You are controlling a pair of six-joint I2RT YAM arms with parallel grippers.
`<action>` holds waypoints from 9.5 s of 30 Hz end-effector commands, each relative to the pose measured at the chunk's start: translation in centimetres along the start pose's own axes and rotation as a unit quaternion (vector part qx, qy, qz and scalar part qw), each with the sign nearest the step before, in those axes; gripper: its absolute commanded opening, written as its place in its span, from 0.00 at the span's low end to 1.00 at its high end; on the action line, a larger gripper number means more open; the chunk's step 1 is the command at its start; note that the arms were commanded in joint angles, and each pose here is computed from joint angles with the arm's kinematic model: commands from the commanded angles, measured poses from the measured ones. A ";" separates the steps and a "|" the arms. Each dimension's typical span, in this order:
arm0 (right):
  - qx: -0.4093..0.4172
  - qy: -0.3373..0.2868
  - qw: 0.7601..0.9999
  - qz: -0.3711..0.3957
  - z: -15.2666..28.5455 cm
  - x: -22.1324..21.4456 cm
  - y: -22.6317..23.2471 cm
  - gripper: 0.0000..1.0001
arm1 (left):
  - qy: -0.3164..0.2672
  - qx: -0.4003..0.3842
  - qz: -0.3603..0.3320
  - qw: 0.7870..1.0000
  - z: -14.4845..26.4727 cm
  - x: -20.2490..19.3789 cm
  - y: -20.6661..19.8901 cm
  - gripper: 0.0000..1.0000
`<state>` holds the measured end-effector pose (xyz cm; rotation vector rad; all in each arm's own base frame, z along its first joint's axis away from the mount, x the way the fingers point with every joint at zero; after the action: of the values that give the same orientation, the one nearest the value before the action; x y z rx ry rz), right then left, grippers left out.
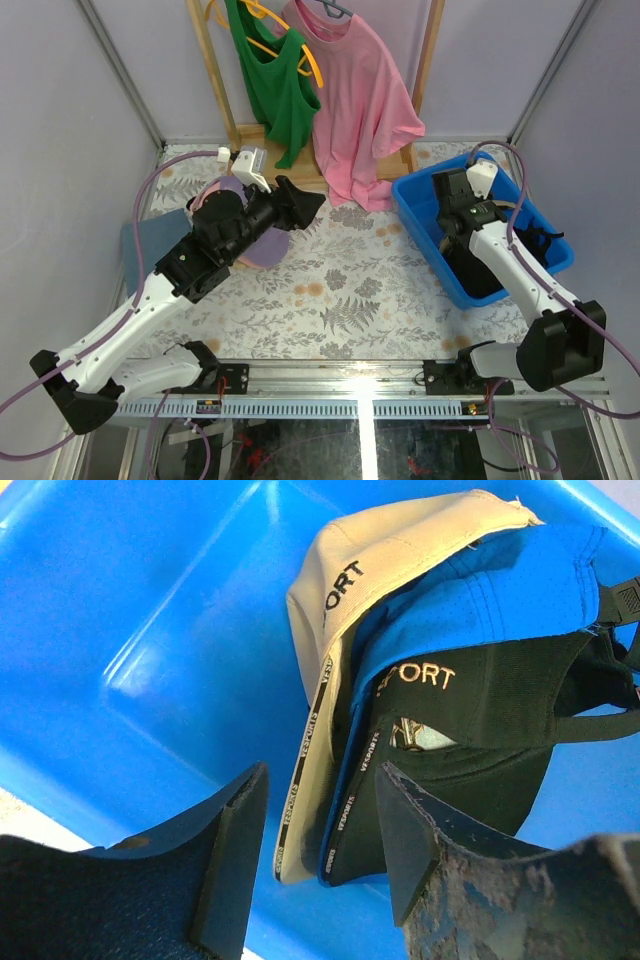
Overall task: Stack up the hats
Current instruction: Pick up the hat from the bin, then stack the hat on the hat.
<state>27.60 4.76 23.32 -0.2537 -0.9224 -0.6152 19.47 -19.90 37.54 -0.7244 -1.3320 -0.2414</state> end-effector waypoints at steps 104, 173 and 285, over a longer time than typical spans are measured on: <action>0.470 -0.159 0.826 -0.268 16.2 8.8 -3.5 0.00 | -0.030 -0.092 0.019 0.995 -3.3 0.1 -2.3 0.64; 0.852 0.105 0.401 -0.321 28.1 8.4 0.1 0.00 | -0.198 -0.388 0.195 0.879 3.2 6.4 -6.3 0.82; 0.830 0.326 0.342 -0.295 21.8 -7.2 18.0 0.00 | -0.364 0.167 0.172 0.900 12.4 0.1 7.5 0.91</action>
<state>21.45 33.03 28.08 2.0345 -0.3315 -0.1933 13.59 -8.12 34.80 -0.8603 -1.8108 0.4567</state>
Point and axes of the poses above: each gripper's point midway between its finger pads, its own z axis back along the fingers, its own y axis along the line the jaws close on, x = y × z, the point moved 9 cm from there along z, back along the fingers, and after that the axes turned 10 degrees about -z, right-handed, at the moved point
